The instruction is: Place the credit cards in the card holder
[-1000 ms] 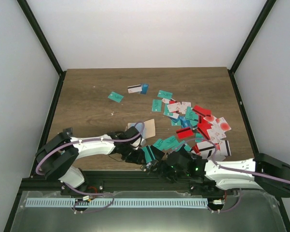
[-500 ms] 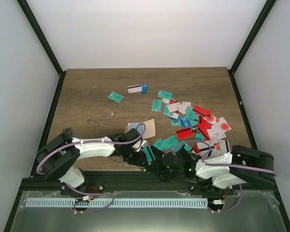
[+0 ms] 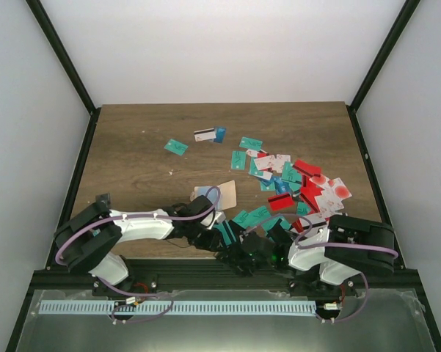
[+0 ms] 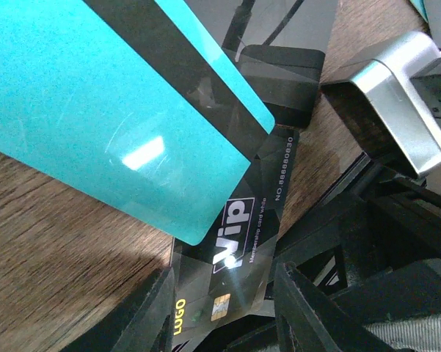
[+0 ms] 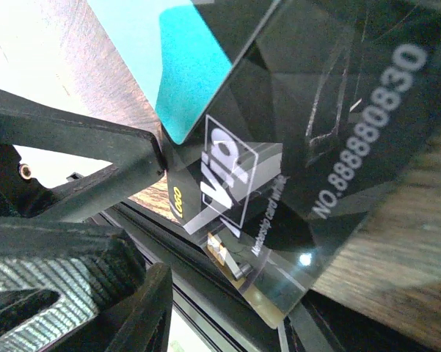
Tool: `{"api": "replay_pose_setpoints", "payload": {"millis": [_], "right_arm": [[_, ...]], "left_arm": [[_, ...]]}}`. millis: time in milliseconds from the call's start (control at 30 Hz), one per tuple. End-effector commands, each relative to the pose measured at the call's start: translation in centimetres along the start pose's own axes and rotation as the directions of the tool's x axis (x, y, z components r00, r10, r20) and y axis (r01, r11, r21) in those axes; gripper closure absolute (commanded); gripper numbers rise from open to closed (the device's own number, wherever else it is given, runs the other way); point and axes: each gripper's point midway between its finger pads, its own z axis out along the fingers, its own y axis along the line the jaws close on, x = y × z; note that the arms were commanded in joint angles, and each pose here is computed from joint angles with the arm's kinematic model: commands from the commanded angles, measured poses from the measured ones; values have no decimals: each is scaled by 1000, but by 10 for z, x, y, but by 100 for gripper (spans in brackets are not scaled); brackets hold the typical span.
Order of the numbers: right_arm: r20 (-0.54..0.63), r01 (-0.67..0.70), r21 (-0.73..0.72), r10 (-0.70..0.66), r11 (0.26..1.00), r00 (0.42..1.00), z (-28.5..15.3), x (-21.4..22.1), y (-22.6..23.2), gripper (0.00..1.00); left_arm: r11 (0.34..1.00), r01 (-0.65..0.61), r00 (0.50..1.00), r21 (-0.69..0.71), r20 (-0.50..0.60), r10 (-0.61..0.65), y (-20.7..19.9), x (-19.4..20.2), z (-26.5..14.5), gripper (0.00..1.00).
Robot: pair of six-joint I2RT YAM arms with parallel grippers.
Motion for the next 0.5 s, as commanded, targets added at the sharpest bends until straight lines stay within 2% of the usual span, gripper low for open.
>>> {"api": "replay_pose_setpoints", "payload": {"millis": [0,167,333,467], "right_arm": [[76,-69,78,64,995,995,-2,-14,-28,60],[66,-66,69,61,995,996,0,-16,-26,66],[58,-67,89,62,994,996,0,-19,-26,79],[53,-52,112,47,992,998,0,-19,-23,84]], "left_arm": [[999,38,992,-35,-123,-42,20,37,14,60],[999,36,989,-1,-144,-36,16,42,17,61],[1000,30,987,2,-157,-29,17,43,20,61],[999,39,987,16,-157,-36,15,44,20,61]]}}
